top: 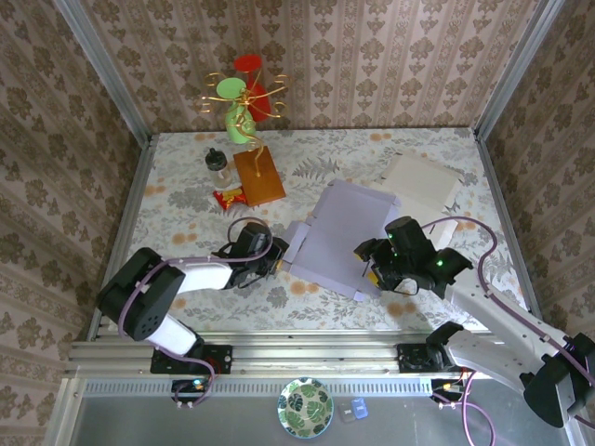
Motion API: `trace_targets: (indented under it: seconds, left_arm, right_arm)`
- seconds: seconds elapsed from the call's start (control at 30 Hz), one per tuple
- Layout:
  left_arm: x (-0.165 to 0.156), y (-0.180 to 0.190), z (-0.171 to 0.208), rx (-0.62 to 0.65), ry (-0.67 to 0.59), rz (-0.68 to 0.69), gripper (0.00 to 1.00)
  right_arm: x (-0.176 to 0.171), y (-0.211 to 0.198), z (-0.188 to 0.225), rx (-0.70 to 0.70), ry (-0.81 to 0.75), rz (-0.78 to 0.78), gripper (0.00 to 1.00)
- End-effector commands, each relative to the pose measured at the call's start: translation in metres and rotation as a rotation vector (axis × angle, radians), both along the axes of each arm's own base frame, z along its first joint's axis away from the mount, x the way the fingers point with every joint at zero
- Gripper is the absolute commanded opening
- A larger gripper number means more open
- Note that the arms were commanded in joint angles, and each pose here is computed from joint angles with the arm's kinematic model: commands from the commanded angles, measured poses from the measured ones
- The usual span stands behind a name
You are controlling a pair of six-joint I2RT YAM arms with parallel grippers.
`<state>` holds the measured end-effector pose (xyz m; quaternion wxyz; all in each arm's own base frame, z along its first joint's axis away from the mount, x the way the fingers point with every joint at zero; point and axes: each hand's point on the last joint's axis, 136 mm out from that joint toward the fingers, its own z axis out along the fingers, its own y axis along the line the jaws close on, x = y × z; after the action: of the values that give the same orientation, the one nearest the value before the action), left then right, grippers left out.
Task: Fold the paper box
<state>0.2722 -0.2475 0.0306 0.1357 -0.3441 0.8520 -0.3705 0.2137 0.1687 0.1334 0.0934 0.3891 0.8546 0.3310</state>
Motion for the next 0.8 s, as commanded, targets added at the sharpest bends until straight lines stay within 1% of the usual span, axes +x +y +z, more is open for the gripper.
trace_targets:
  seconds: [0.0,0.13,0.27,0.5,0.77]
  left_arm:
    - [0.001,-0.001,-0.01,0.002,0.006,0.015,0.4]
    - [0.002,-0.002,-0.012,0.001,0.002,0.013,0.31]
    - [0.003,-0.002,-0.011,-0.008,-0.016,0.017,0.19]
    - [0.01,-0.002,0.002,-0.004,-0.064,0.023,0.01]
    - [0.013,0.0,0.023,-0.014,-0.107,0.05,0.0]
  right_arm:
    - [-0.004,-0.001,0.0,0.006,-0.005,0.013,0.63]
    - [-0.005,-0.003,-0.002,0.007,-0.004,0.002,0.63]
    - [-0.005,-0.004,-0.001,0.006,-0.008,-0.003,0.62]
    - [-0.006,-0.006,-0.002,0.001,-0.008,-0.005,0.62]
    - [-0.007,-0.006,-0.002,0.013,-0.005,-0.018,0.61]
